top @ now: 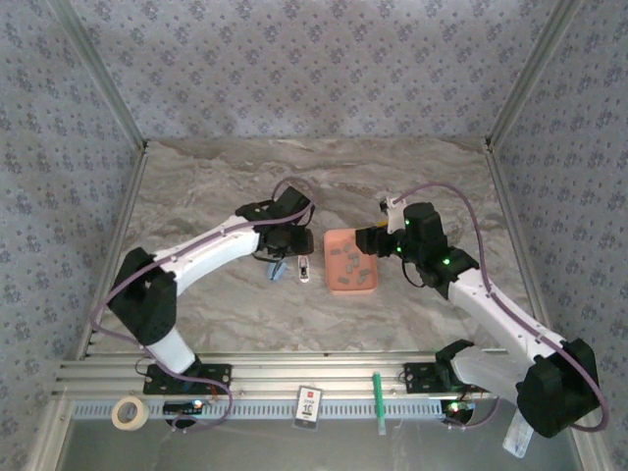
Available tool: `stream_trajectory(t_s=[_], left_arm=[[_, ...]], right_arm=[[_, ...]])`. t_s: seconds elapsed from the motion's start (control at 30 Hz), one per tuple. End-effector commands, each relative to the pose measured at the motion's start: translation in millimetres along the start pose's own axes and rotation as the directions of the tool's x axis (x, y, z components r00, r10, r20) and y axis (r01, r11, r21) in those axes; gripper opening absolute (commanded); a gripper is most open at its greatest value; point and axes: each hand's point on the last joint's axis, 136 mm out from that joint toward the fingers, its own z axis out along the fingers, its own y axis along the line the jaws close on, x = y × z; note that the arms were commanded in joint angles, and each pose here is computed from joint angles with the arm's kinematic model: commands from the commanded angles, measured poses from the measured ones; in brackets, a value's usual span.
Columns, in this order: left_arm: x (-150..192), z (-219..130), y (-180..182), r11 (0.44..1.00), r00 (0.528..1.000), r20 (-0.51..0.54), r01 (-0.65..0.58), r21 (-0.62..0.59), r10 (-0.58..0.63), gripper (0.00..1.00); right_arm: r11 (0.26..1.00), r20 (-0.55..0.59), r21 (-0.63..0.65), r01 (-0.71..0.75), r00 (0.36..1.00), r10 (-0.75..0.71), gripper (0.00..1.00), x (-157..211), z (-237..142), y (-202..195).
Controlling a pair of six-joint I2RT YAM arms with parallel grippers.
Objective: Load the staples into the stapler
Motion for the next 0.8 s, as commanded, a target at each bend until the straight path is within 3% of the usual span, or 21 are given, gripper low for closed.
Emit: stream_trajectory(t_s=[0.0, 0.23, 0.6, 0.77], left_arm=[[14.1, 5.2, 29.8, 0.998, 0.997, -0.062, -0.042, -0.055, 0.039, 0.5], [30.0, 30.6, 70.7, 0.985, 0.982, -0.163, -0.119, -0.125, 0.098, 0.54], [41.8, 63.3, 75.4, 0.972, 0.949, -0.272, -0.2, -0.127, 0.16, 0.57], [48.1, 70.5, 83.3, 0.965, 0.942, -0.293, -0.212, -0.151, 0.162, 0.52]], right_arm=[[0.999, 0.0, -0.037, 0.016, 1.0, -0.016, 0.66, -8.5, -0.3, 8.1], [0.997, -0.019, -0.062, 0.048, 0.999, -0.049, 0.66, -7.2, 1.2, 16.2], [0.996, -0.025, -0.059, 0.069, 0.997, -0.07, 0.66, -5.1, -2.1, 17.8], [0.996, -0.022, -0.053, 0.078, 0.997, -0.079, 0.66, -4.7, -4.1, 17.1]])
